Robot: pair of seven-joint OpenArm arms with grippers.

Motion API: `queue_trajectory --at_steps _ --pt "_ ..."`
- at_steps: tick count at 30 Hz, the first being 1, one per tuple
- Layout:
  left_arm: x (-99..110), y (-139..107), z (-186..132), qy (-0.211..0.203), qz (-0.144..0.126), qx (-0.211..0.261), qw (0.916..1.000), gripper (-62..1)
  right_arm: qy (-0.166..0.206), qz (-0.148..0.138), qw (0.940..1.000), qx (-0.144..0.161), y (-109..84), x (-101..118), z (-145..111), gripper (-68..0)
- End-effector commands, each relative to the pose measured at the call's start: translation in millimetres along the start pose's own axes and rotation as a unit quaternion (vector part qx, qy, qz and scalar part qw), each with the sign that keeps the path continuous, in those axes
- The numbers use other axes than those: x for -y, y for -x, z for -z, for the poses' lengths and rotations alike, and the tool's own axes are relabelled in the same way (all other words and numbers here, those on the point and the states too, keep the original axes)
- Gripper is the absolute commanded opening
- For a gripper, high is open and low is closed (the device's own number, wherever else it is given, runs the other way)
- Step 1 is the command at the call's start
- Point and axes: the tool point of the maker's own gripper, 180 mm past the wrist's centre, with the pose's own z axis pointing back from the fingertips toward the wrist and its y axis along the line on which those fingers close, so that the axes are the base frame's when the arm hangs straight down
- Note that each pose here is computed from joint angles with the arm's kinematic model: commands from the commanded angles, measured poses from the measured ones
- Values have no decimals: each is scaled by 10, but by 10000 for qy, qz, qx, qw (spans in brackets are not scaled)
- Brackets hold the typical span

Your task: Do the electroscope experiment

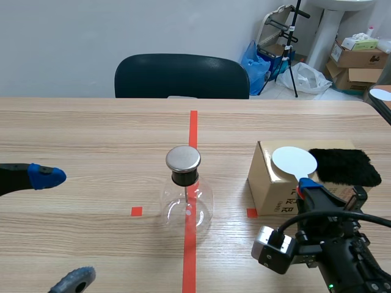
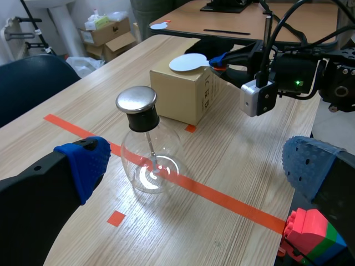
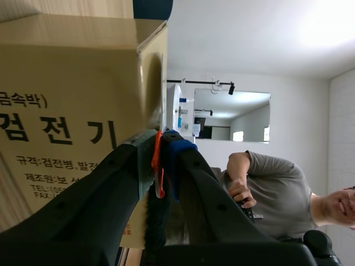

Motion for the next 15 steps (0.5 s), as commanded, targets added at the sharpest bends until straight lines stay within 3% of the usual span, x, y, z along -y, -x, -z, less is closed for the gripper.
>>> queue_trajectory --at_steps 1,15 --pt "-24 -90 -1 -41 -14 238 9997 14 368 -111 9992 -69 49 146 42 -665" --pt "-11 -98 -2 -8 24 260 9997 14 347 -119 9992 -135 73 124 59 -665"
